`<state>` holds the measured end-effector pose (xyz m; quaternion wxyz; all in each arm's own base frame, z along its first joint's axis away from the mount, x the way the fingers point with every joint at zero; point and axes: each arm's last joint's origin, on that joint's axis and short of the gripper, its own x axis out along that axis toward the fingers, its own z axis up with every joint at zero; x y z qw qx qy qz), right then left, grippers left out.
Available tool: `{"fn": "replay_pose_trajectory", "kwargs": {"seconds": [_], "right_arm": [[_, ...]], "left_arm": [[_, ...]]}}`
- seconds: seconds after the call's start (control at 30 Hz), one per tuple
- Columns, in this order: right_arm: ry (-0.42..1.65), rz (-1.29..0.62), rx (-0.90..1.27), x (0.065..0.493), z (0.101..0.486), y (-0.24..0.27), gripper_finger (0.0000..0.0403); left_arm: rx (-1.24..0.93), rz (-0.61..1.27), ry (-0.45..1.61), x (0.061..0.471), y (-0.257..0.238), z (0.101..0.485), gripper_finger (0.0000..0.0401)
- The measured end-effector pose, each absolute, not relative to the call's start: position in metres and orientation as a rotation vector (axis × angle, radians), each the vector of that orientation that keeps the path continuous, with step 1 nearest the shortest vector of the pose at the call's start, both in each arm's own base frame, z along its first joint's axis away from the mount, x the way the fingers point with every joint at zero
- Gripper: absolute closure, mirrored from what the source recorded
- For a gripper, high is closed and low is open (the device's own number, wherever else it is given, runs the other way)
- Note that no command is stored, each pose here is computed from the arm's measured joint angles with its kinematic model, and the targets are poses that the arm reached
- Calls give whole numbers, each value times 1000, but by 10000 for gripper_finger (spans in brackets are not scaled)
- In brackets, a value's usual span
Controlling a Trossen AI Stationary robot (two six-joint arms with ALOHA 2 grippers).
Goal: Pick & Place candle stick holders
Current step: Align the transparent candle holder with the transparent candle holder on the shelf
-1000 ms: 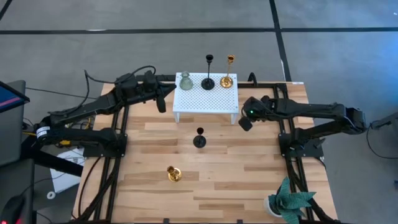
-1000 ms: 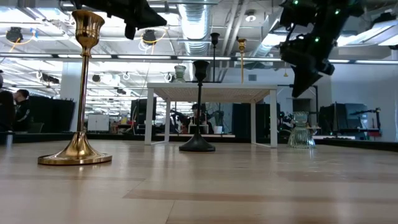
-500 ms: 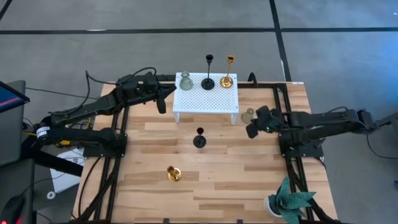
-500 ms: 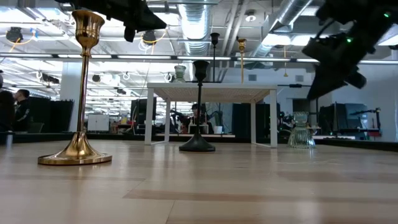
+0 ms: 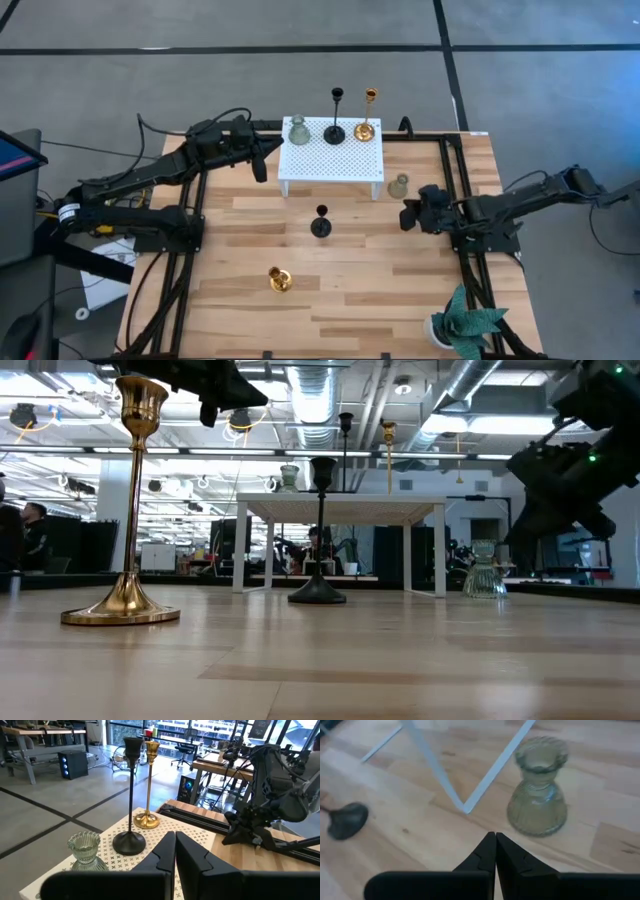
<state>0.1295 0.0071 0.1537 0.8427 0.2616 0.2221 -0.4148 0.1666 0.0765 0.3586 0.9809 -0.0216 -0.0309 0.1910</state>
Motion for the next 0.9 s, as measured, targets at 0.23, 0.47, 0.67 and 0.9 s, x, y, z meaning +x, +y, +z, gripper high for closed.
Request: {"fn": "replay_pose_trajectory", "kwargs": {"seconds": [0.23, 0.47, 0.67, 0.9], "right_arm": [[364, -902, 599, 126, 133, 5, 403], [314, -901, 595, 123, 122, 4, 403], [342, -884, 550, 123, 122, 4, 402], [433, -796, 468, 124, 121, 6, 353]], "left_arm": [[-43, 384, -63, 167, 76, 359, 390], [-43, 384, -63, 167, 76, 359, 390], [-43, 384, -63, 167, 76, 359, 390], [-43, 384, -63, 167, 76, 359, 390]]}}
